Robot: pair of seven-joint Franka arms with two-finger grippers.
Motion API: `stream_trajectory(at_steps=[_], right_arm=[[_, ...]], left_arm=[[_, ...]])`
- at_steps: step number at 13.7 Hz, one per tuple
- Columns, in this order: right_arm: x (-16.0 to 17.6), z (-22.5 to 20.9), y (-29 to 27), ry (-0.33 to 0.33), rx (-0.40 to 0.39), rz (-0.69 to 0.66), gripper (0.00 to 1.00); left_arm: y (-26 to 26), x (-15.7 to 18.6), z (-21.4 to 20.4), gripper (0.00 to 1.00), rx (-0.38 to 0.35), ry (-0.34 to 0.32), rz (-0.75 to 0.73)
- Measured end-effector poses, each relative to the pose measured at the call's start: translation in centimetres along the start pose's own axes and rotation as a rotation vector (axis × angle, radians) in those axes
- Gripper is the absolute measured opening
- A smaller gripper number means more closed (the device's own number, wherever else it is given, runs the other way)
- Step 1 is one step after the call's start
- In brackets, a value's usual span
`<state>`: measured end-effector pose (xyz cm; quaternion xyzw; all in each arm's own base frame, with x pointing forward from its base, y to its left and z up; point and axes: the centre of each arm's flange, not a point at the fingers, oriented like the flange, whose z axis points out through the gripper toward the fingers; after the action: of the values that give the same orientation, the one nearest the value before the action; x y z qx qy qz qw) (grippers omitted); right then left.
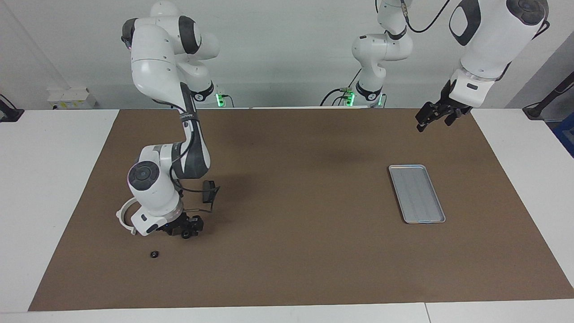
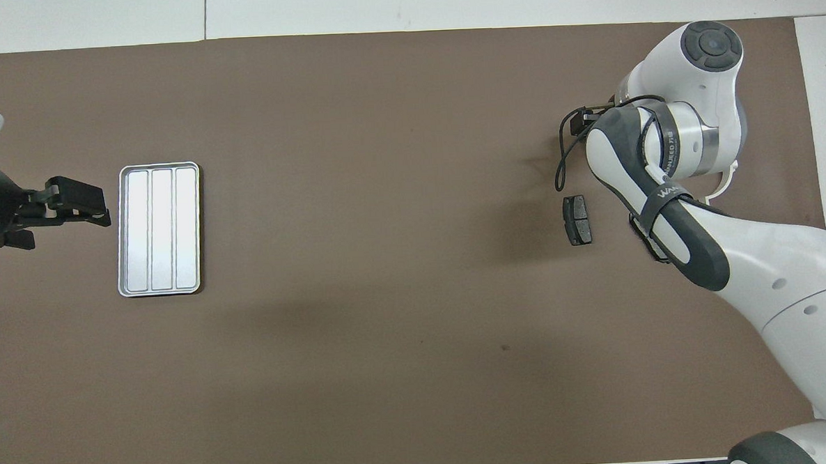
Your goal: Pick bearing gear from pile to tray
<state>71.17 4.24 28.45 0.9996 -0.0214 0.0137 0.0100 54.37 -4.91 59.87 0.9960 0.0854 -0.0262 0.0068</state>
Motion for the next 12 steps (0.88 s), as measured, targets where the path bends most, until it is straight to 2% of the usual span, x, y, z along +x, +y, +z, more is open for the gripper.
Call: stream_trajectory(at_steps=[2, 3, 6, 7, 12], right_arm=[[-0.07, 0.18, -0.02, -0.003, 0.000, 0.000, 0.80], [-0.09, 0.21, -0.02, -0.004, 0.000, 0.000, 0.72], [0.04, -0.22, -0.25, 0.004, 0.003, -0.003, 0.40], [0.03, -0.24, -0.27, 0.004, 0.003, -0.003, 0.35], [0.03, -0.26, -0.27, 0.003, 0.003, -0.003, 0.35]], left_arm=[[0.00, 0.00, 0.00, 1.00, 0.000, 0.000, 0.000], [0.00, 0.00, 0.00, 1.00, 0.000, 0.000, 0.000], [0.00, 0.00, 0.00, 1.00, 0.000, 0.000, 0.000], [0.00, 0.00, 0.00, 1.00, 0.000, 0.000, 0.000], [0.00, 0.00, 0.00, 1.00, 0.000, 0.000, 0.000]])
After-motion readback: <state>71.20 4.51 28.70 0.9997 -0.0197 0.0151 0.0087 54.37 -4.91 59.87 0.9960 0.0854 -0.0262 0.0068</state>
